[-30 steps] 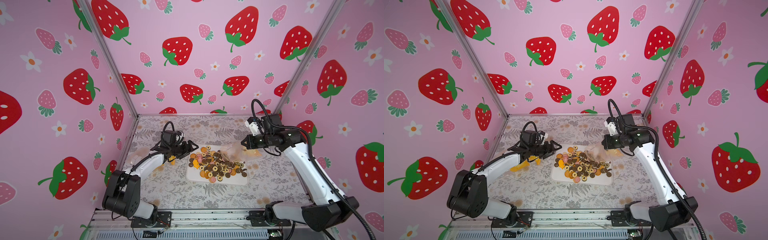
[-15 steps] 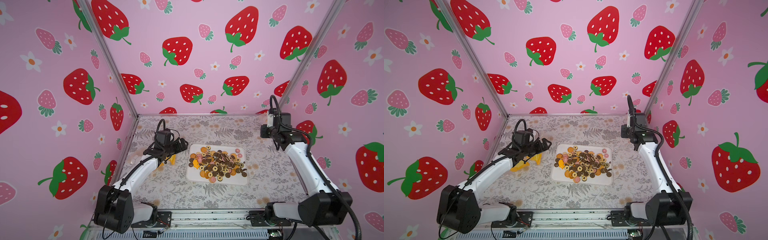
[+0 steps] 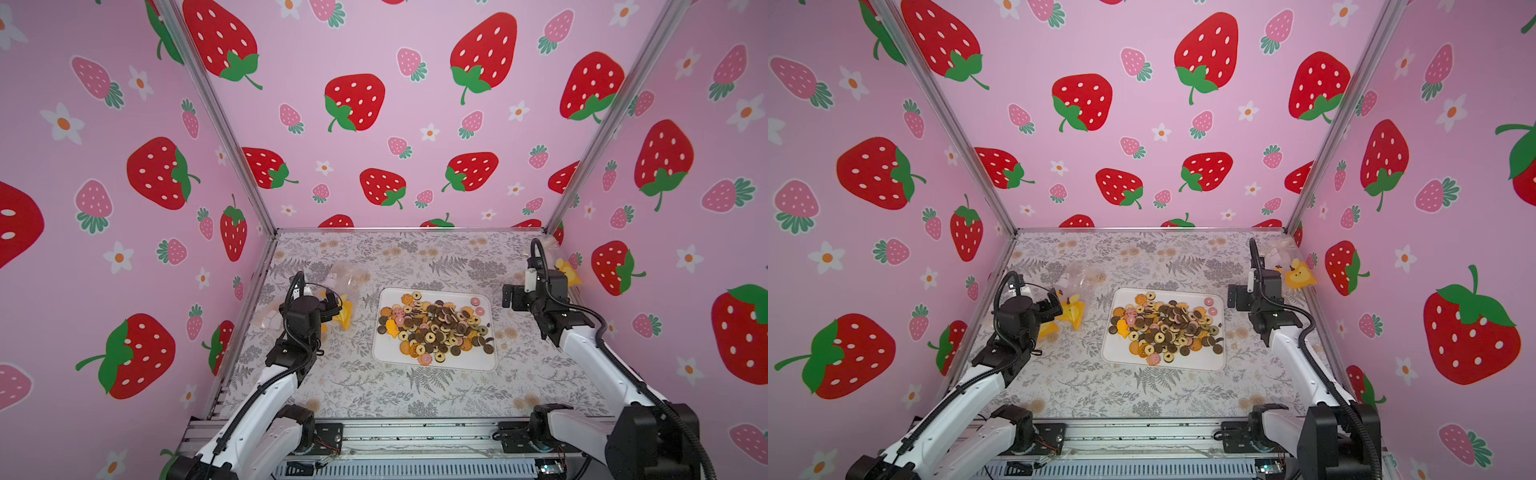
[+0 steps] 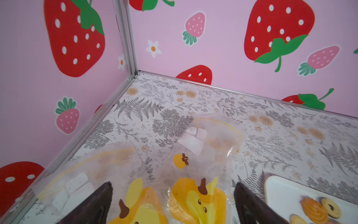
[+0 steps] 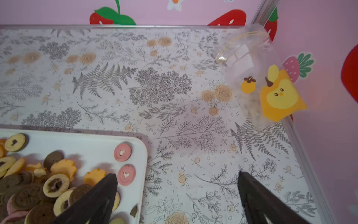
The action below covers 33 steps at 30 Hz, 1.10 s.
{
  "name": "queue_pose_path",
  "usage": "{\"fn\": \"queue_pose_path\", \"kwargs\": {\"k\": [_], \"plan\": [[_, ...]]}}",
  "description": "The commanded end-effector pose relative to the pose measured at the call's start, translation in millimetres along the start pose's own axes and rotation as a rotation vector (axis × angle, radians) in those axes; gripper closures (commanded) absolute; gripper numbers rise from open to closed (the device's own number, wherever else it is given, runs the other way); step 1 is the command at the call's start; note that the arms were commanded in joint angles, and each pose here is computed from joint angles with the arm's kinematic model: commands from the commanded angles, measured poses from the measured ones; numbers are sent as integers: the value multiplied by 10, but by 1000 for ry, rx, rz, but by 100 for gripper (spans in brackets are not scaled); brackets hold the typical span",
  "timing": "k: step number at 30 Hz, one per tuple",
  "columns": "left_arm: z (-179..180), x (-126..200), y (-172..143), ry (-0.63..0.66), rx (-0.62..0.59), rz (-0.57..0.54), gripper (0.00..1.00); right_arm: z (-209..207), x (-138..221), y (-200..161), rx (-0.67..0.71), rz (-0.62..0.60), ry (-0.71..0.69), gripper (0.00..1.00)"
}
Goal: Pour cookies out of the ziploc bag
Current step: Place the ziploc bag at the center of the board, then reset both arms
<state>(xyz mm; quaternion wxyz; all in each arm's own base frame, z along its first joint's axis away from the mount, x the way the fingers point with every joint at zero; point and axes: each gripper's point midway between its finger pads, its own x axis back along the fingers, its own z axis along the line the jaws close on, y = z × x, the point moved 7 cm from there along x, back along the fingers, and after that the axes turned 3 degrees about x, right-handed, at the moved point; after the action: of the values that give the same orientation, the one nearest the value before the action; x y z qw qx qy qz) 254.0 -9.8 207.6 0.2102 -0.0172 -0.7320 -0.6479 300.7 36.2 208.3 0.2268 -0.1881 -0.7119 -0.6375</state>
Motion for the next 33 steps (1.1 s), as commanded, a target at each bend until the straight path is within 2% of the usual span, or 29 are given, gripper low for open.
{"fn": "queue_pose_path", "kwargs": {"k": [1,4,9,11,12,16,18,20,26,29,33], "plan": [[50,-128,-46,28,-85,-72,1,-47,-113,-50,-8,-50,-26,1],[-60,-313,-110,-87,-122,-69,1,-80,-176,-195,10,-68,-59,1],[-143,-709,-311,-111,-147,15,1,-123,-131,-335,66,-140,-77,1],[-81,-824,-401,-99,-110,25,1,-145,-101,-342,74,-180,-80,1],[-81,-847,-427,-116,-121,76,1,-135,-85,-341,98,-199,-73,1],[-142,-956,-471,-191,-153,53,1,-158,-147,-407,167,-286,-123,1],[-34,-1040,-600,-124,-105,-8,1,-213,-246,-462,163,-299,-161,1],[16,-1055,-593,-68,-91,61,1,-261,-334,-521,141,-299,-179,1],[58,-1105,-573,-37,-72,69,1,-395,-698,-713,37,-285,-213,1],[57,-1101,-577,-39,-74,65,1,-420,-819,-651,41,-163,-206,1],[57,-1109,-579,-38,-74,65,1,-429,-851,-641,40,-155,-223,1]]}}
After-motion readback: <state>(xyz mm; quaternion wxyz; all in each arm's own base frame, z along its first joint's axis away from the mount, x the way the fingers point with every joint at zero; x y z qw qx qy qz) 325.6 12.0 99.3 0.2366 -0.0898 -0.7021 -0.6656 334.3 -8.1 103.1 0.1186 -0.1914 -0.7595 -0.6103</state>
